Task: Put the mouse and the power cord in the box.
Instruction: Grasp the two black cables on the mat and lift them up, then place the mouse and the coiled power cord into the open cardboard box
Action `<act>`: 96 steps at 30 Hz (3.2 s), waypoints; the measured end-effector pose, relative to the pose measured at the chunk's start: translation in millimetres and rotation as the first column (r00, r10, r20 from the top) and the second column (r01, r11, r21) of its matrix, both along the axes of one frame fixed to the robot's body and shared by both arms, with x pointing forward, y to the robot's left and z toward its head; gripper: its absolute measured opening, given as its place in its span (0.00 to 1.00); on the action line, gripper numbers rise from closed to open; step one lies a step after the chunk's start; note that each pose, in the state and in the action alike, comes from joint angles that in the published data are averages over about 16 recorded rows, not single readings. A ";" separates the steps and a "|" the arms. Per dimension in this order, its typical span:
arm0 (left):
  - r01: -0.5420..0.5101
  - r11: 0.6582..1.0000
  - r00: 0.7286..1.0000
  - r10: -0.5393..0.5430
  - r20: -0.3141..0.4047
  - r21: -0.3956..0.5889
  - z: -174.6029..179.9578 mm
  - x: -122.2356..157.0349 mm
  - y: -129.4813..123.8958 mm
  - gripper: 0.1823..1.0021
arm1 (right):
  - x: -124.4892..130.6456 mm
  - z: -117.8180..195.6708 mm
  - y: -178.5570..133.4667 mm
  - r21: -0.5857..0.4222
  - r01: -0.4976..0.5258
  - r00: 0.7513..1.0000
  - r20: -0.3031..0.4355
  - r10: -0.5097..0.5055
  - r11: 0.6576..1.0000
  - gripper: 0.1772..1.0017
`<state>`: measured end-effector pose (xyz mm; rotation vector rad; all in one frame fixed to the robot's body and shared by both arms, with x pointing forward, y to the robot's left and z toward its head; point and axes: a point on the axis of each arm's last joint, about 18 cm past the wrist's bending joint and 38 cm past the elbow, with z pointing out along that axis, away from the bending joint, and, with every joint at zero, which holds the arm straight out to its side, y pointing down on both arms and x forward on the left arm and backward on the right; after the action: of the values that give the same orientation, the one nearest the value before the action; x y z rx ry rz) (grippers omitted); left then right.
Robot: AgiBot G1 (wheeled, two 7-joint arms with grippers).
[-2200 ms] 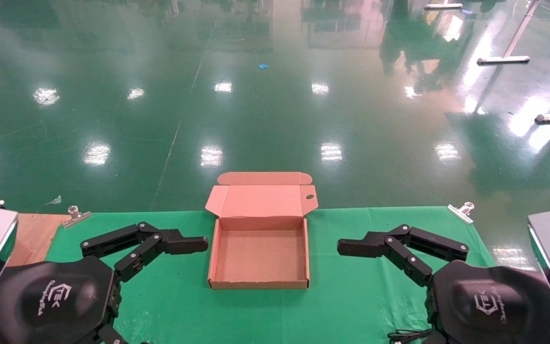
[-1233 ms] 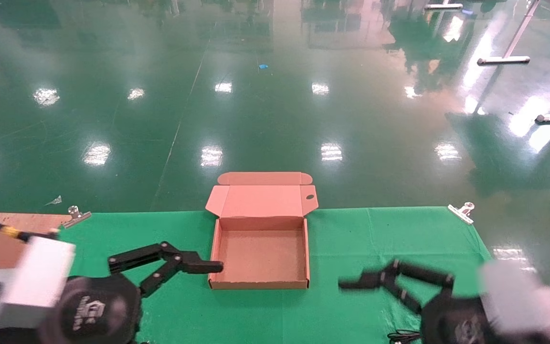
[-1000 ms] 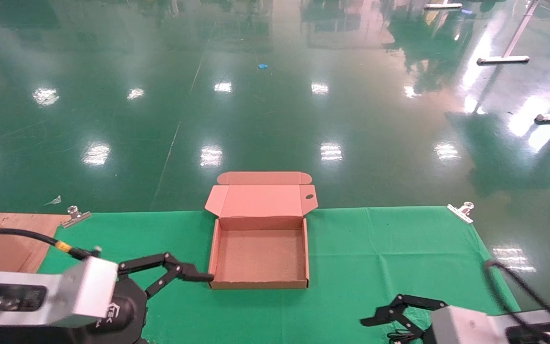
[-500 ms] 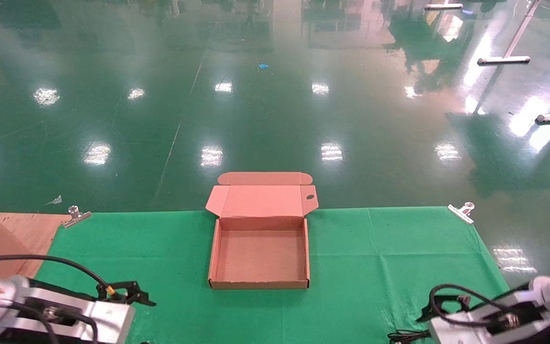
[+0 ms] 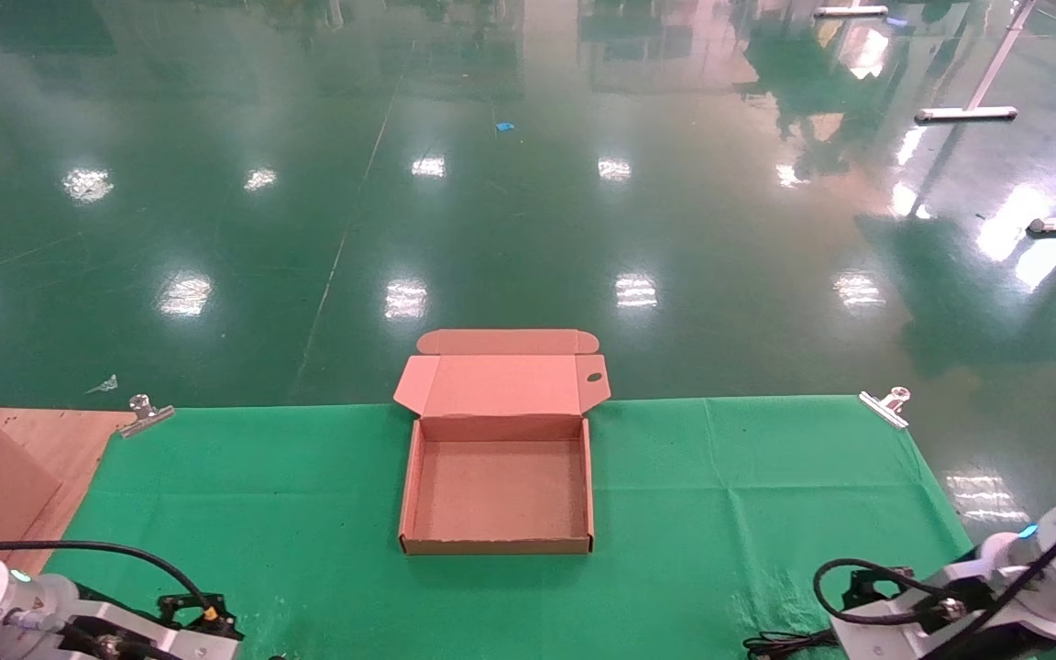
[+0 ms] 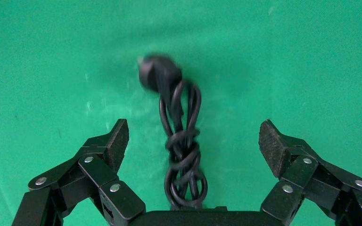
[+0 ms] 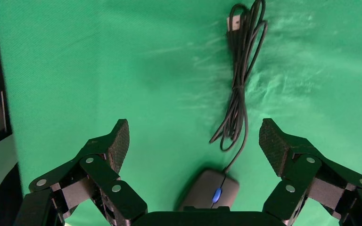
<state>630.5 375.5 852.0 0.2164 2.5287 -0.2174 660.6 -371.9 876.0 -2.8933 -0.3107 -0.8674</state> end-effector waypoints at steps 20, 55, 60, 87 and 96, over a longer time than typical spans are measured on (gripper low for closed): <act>-0.077 0.997 0.997 0.077 0.013 -0.002 -26.9 15.6 29.2 1.00 | 30.2 -20.6 15.0 -0.009 -0.024 1.000 0.013 0.025 1.000 1.00; -0.118 0.993 0.993 0.119 0.006 -0.017 -36.5 24.5 44.6 0.98 | 47.6 -37.4 18.0 -0.074 -0.048 0.997 0.056 0.052 0.996 0.99; -0.117 0.993 0.993 0.117 0.004 -0.017 -37.1 24.8 45.2 0.95 | 49.0 -38.4 18.4 -0.081 -0.047 0.997 0.061 0.052 0.996 0.97; -0.098 0.995 0.995 0.098 -0.010 -0.010 -40.8 24.2 43.8 0.34 | 47.5 -35.9 16.0 -0.072 -0.044 0.997 0.059 0.048 0.996 0.41; -0.089 0.996 0.996 0.089 -0.016 -0.016 -41.1 20.4 43.6 0.19 | 44.5 -34.0 15.7 -0.063 -0.052 0.997 0.047 0.055 0.997 0.20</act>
<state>650.9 419.1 810.9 0.0959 2.5440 -0.2052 705.2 -356.3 841.9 -2.9087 -0.4245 -0.9371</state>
